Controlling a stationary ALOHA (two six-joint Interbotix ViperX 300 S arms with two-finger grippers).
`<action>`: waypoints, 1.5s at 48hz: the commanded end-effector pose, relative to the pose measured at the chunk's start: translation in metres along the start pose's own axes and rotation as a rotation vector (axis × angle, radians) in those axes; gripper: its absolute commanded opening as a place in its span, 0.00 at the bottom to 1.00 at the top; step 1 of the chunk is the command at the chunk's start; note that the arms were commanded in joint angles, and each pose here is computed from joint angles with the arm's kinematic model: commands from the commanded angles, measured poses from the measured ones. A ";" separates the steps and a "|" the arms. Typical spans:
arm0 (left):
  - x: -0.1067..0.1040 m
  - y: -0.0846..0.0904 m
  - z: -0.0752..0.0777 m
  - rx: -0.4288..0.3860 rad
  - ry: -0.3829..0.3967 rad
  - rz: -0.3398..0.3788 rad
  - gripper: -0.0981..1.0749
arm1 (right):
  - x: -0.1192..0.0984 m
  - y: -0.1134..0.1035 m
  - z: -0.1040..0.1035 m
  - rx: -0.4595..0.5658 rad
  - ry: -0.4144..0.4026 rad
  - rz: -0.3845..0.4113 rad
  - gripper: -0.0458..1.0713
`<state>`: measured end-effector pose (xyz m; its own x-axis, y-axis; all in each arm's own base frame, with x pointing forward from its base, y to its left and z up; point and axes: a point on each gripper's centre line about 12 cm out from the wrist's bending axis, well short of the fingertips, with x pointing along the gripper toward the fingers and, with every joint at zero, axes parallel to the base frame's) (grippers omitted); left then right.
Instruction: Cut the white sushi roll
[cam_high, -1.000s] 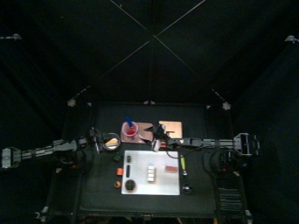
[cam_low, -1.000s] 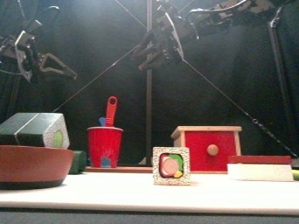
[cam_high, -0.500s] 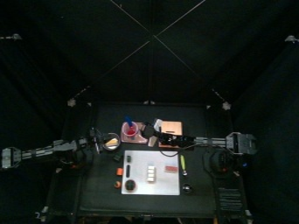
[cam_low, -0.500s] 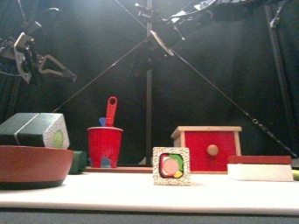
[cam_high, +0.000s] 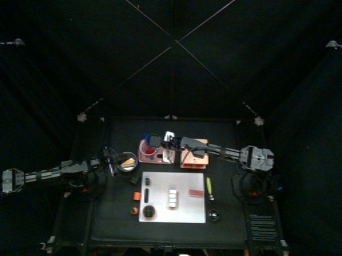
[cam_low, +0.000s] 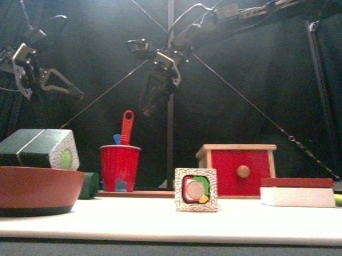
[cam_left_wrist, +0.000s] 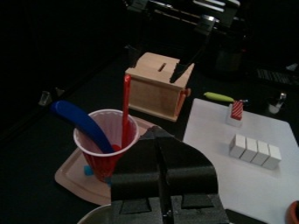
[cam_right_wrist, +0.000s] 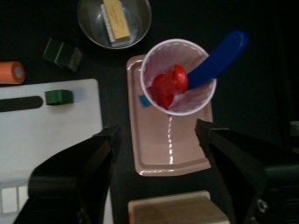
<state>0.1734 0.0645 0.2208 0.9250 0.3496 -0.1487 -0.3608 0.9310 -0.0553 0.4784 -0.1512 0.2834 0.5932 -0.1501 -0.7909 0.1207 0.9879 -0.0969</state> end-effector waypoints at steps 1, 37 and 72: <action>0.001 0.001 0.001 0.000 -0.003 0.008 0.09 | -0.014 -0.016 0.020 0.033 -0.011 0.034 0.98; -0.001 0.004 -0.012 -0.004 0.028 0.022 0.09 | 0.046 -0.036 0.048 -0.018 0.190 0.127 0.86; -0.001 0.007 -0.008 -0.008 0.019 0.036 0.09 | 0.001 -0.043 0.060 -0.002 0.150 0.122 0.39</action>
<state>0.1663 0.0678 0.2044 0.9073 0.3753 -0.1895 -0.3916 0.9185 -0.0558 0.5387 -0.1949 0.2589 0.3764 0.0086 -0.9264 0.0402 0.9989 0.0256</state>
